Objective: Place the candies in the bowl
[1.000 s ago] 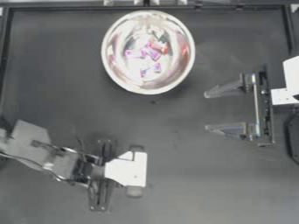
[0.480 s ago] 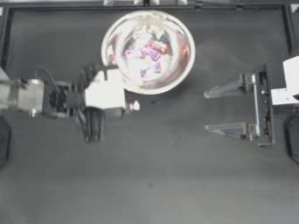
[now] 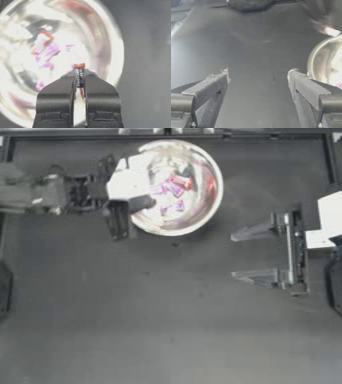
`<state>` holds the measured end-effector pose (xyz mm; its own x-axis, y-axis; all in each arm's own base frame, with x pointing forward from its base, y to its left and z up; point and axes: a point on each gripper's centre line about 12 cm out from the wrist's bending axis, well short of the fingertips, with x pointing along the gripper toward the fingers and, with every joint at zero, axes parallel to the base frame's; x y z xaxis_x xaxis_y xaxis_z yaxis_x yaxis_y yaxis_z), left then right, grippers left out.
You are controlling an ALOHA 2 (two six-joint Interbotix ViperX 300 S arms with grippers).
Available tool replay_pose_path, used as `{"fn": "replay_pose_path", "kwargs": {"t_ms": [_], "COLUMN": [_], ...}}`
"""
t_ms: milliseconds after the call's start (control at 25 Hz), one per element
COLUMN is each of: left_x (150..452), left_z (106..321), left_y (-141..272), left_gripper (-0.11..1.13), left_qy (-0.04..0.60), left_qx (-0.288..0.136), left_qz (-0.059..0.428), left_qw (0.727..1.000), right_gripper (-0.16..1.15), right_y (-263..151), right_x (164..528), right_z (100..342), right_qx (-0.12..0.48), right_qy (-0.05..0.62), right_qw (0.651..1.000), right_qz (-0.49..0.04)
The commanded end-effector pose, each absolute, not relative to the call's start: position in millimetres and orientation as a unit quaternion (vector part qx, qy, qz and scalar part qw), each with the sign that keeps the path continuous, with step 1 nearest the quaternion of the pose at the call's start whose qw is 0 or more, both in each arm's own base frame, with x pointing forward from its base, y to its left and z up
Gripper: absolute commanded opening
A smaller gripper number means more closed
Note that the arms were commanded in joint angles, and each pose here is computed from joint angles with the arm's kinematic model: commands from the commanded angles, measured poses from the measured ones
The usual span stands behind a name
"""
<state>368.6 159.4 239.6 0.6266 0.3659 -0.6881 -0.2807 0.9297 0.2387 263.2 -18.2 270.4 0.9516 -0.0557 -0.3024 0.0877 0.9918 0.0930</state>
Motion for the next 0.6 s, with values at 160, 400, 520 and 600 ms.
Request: {"fn": "replay_pose_path", "kwargs": {"t_ms": [160, 400, 520, 600], "left_x": [385.9, 391.4, 392.7, 394.2], "left_z": [236.8, 223.4, 217.1, 215.9], "left_y": [199.8, 219.6, 225.0, 227.4], "left_gripper": [0.32, 0.25, 0.27, 0.31], "left_qy": [0.374, 0.374, 0.38, 0.38], "left_qx": [0.06, 0.056, 0.053, 0.055], "left_qz": [0.204, 0.215, 0.217, 0.218], "left_qw": [0.903, 0.9, 0.898, 0.897], "right_gripper": [0.99, 0.99, 0.99, 0.99], "right_y": [-16.6, -15.7, -15.5, -15.5], "right_x": [268.7, 272.3, 274.2, 274.8], "right_z": [280.7, 279.3, 278.4, 278.2], "right_qx": [0.058, 0.058, 0.059, 0.059], "right_qy": [0.135, 0.136, 0.137, 0.138], "right_qw": [0.989, 0.989, 0.989, 0.988], "right_qz": [-0.029, -0.024, -0.023, -0.023]}}
